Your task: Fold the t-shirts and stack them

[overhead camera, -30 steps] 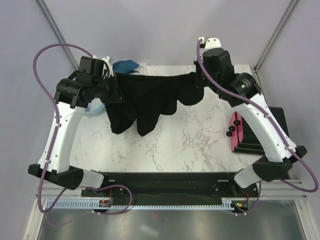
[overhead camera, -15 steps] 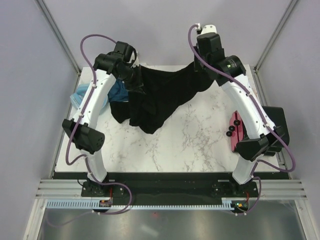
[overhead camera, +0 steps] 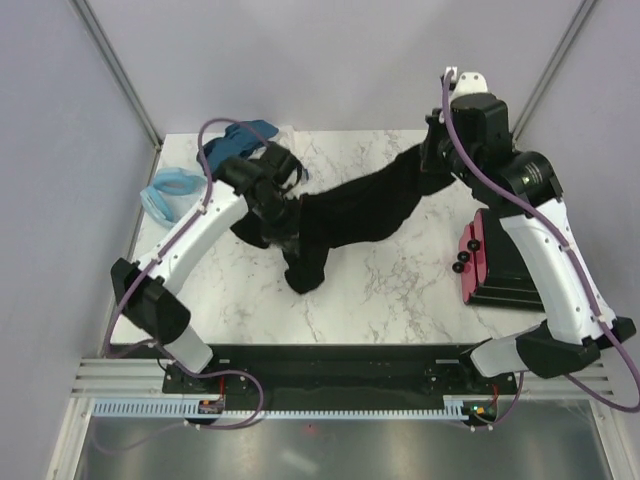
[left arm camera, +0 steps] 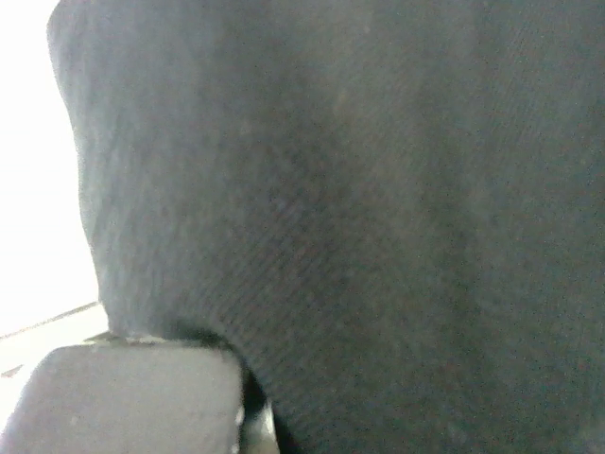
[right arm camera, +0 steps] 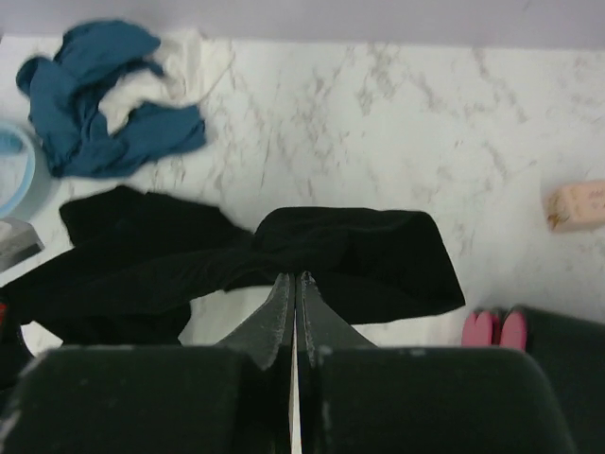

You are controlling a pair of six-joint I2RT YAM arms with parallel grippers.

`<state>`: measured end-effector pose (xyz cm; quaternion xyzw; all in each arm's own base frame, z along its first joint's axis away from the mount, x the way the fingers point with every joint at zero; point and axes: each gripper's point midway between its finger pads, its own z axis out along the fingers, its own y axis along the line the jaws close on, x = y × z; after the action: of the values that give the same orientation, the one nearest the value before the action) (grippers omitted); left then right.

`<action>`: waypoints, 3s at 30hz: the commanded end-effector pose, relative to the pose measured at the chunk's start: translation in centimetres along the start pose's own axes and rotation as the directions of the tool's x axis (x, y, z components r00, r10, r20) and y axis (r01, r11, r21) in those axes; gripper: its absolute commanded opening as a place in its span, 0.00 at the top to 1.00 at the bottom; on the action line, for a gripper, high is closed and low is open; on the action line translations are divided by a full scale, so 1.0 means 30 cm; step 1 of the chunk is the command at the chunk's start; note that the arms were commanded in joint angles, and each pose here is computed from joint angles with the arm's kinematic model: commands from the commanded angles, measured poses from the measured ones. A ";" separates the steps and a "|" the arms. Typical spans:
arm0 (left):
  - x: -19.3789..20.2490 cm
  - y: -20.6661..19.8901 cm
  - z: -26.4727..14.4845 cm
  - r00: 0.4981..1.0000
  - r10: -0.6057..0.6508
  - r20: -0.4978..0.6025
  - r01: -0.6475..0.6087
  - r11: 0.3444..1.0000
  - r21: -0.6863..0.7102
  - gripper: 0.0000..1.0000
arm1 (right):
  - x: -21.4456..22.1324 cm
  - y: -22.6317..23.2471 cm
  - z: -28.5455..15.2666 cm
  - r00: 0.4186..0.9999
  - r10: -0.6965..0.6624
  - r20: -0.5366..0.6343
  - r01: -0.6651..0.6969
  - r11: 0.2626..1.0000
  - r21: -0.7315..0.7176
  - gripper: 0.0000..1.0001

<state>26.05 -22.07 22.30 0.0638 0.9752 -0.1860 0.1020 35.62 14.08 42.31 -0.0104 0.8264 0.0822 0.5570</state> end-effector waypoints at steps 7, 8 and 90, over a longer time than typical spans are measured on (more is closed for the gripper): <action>0.539 0.278 0.040 0.961 -0.180 -0.209 0.122 0.956 -0.266 0.98 | 0.619 0.008 -0.142 0.821 -0.007 -0.571 -0.052 0.995 -0.087 1.00; 0.545 0.288 0.045 0.960 -0.183 -0.213 0.119 0.953 -0.280 0.98 | 0.655 0.012 -0.154 0.795 -0.007 -0.606 -0.061 0.994 -0.091 1.00; 0.187 0.210 -0.135 0.901 -0.222 0.373 0.268 0.960 -0.078 0.40 | 1.213 0.521 0.701 0.688 -0.198 -0.698 -0.289 0.808 -0.514 1.00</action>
<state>20.56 -14.20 21.88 -0.0856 0.9584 -0.1290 0.2399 39.08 35.11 2.79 -0.1826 0.9055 0.3622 0.1249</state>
